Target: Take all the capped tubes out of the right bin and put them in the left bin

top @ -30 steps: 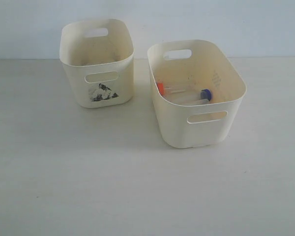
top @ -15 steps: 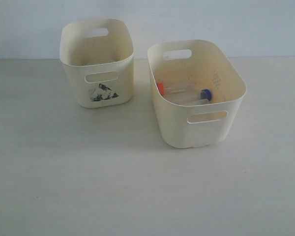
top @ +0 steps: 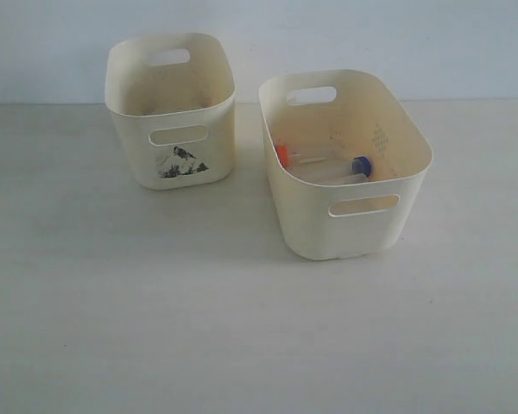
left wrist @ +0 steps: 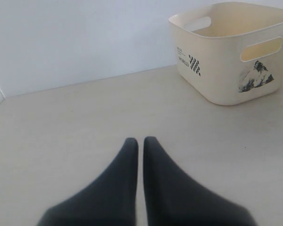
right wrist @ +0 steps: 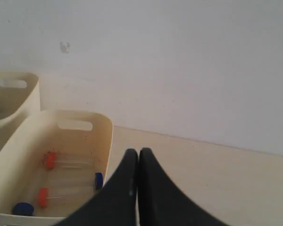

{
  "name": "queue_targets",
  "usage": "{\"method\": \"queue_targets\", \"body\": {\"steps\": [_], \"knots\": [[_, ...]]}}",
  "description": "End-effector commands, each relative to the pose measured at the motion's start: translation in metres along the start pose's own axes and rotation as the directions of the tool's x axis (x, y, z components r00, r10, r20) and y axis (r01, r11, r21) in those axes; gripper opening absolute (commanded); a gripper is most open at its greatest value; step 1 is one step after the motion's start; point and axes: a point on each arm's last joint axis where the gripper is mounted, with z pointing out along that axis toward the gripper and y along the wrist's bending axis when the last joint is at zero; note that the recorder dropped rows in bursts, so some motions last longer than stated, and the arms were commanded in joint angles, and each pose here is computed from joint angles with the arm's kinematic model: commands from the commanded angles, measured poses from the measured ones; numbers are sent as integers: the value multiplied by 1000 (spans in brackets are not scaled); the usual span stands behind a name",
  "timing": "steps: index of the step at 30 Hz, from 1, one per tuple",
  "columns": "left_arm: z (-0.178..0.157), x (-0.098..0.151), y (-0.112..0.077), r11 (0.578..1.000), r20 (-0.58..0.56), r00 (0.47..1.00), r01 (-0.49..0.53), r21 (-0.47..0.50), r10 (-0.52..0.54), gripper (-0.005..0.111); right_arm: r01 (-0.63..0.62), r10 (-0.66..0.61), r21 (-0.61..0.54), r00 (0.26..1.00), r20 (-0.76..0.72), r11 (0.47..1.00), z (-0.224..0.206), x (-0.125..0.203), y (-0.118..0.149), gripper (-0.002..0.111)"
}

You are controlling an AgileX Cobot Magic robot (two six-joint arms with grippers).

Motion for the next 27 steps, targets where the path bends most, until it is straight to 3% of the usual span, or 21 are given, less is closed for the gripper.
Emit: {"method": "queue_targets", "body": {"steps": [1, 16, 22, 25, 27], "knots": [[0, -2, 0, 1000, 12, 1000, 17, 2, -17, 4, 11, -11, 16, 999, 48, 1000, 31, -6, -2, 0], [0, -2, 0, 1000, 12, 1000, 17, 2, -17, 4, -133, 133, 29, 991, -6, 991, 104, 18, -3, 0], [0, -2, 0, 1000, 12, 1000, 17, 2, -17, 4, -141, 144, 31, 973, -180, 990, 140, 26, -2, 0], [0, -2, 0, 1000, 12, 1000, 17, 2, -17, 4, -122, 117, 0, 948, -295, 992, 158, 20, 4, 0], [0, -2, 0, 1000, 12, 1000, 17, 2, -17, 4, -9, -19, -80, 937, -347, 997, 170, 11, 15, 0]]}}
